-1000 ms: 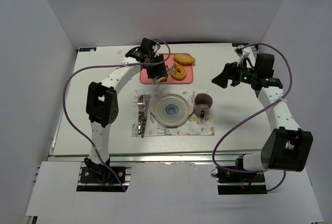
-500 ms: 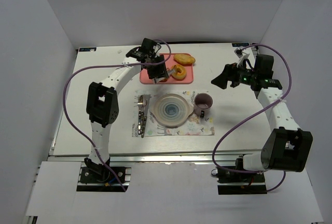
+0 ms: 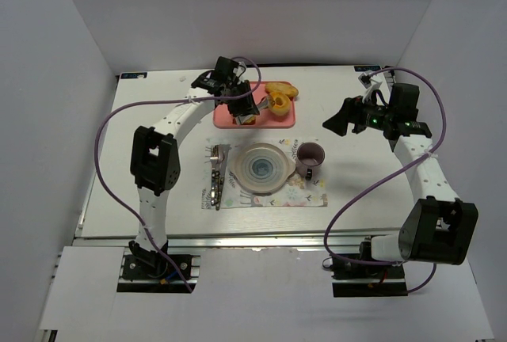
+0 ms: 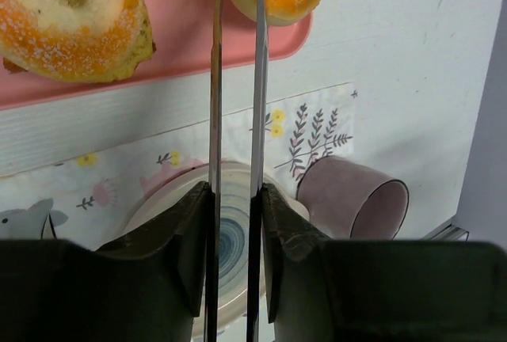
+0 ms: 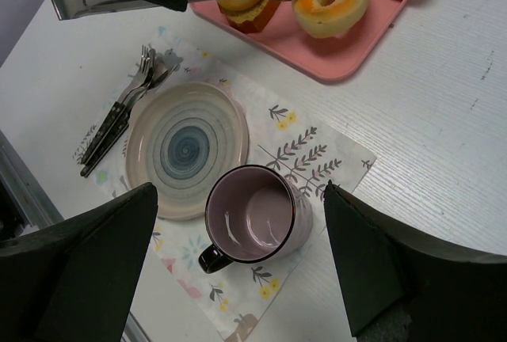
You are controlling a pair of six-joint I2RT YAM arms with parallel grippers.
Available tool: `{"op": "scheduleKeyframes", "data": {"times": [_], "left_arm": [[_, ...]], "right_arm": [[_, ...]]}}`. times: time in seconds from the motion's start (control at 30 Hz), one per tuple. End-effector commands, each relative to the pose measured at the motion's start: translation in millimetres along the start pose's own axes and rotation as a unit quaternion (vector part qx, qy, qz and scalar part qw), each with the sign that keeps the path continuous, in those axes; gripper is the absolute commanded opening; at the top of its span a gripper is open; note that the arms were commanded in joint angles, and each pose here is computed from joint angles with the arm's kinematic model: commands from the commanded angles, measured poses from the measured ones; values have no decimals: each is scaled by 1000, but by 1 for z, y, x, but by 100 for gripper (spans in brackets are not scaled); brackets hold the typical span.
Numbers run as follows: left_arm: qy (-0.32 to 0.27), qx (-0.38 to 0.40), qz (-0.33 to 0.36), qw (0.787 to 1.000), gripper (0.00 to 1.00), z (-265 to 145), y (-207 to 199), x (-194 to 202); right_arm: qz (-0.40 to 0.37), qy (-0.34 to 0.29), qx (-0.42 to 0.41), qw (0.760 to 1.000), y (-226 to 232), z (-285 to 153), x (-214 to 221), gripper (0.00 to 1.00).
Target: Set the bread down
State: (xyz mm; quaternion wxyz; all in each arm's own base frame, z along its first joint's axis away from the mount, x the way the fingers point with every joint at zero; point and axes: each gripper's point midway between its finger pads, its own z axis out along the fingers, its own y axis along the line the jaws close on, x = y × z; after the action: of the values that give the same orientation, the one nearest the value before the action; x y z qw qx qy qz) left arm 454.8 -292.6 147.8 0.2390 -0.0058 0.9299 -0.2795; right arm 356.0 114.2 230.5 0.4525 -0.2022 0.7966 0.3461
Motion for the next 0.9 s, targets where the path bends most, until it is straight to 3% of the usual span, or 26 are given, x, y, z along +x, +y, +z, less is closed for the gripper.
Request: {"op": "scheduleKeyframes", "data": {"times": [0.0, 0.23, 0.27, 0.47, 0.6, 0.87], "left_arm": [[-88, 65, 21, 994, 3, -64, -52, -36], [-92, 77, 21, 993, 3, -118, -46, 7], [-68, 69, 15, 995, 2, -114, -33, 30], [-52, 89, 22, 994, 2, -151, -16, 92], [-8, 80, 15, 997, 2, -144, 8, 141], [21, 62, 18, 998, 9, -126, 26, 175]], "right_arm": [[-20, -20, -8, 1000, 9, -7, -14, 89], [-24, -18, -5, 1000, 8, -8, -14, 89], [-25, -18, -6, 1000, 9, -8, -15, 89], [-21, -16, -10, 1000, 7, -5, -17, 90], [-20, -13, -13, 1000, 7, -5, -19, 89], [-21, -11, -15, 1000, 9, -6, -18, 90]]}}
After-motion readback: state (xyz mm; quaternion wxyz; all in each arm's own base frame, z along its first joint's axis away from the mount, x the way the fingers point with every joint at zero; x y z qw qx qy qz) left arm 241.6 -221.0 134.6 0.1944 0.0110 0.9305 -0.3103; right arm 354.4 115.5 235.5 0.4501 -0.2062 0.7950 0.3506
